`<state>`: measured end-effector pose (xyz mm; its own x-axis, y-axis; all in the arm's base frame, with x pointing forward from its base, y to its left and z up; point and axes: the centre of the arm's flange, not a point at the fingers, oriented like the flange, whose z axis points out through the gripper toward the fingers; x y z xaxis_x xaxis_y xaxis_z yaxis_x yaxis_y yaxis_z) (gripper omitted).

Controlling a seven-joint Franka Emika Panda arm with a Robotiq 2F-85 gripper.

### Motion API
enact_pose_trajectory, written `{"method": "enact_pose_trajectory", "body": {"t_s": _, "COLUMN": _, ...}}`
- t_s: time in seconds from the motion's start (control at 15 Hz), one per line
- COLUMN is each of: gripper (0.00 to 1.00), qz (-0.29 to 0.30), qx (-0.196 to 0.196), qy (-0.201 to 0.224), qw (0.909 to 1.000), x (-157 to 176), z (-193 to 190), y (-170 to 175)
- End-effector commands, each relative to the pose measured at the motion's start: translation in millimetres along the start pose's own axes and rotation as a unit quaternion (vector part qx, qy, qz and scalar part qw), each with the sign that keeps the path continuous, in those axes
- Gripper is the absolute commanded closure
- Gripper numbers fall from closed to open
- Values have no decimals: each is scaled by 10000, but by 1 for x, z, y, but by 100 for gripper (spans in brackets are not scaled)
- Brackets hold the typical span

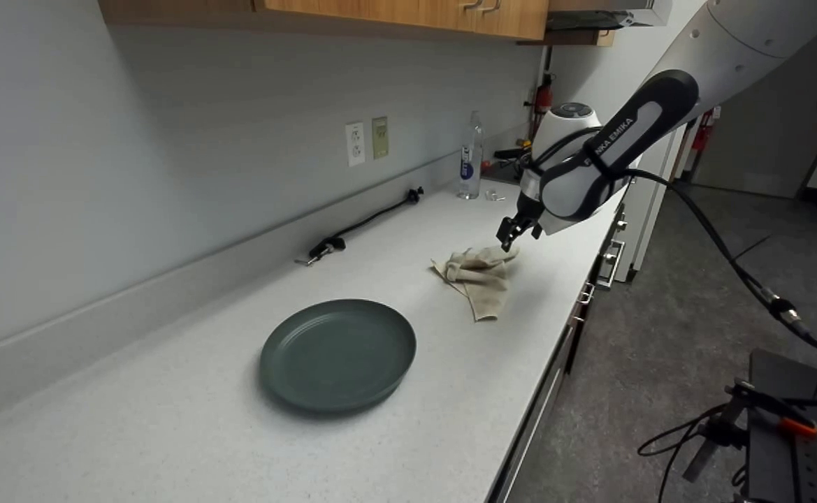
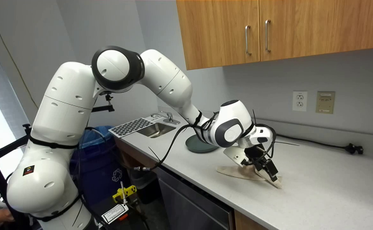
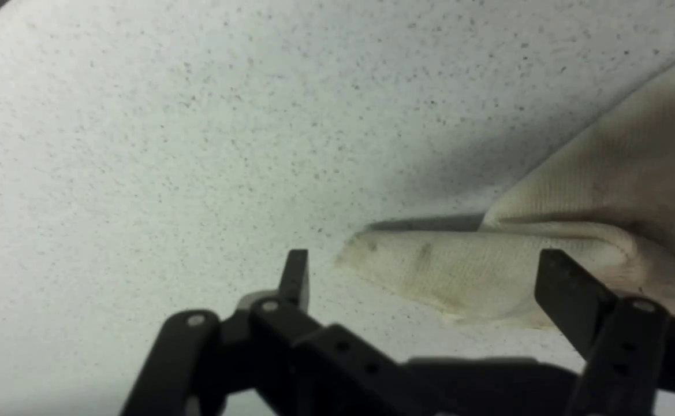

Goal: Fold the cloth on the table

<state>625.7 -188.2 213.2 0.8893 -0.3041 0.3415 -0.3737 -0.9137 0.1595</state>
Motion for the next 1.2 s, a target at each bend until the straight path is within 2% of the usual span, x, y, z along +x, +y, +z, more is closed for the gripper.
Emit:
{"method": "enact_pose_trajectory", "body": {"t_s": 0.0, "gripper": 0, "qz": 556, "qx": 126, "qy": -52, "qw": 9984, "x": 3, "z": 10, "y": -10}}
{"method": "enact_pose_trajectory", "body": {"t_s": 0.67, "gripper": 0, "qz": 1214, "qx": 116, "qy": 40, "qw": 9925, "x": 22, "z": 23, "y": -22}}
{"method": "enact_pose_trajectory", "body": {"t_s": 1.13, "gripper": 0, "qz": 1390, "qx": -86, "qy": 19, "qw": 9903, "x": 22, "z": 44, "y": -15}}
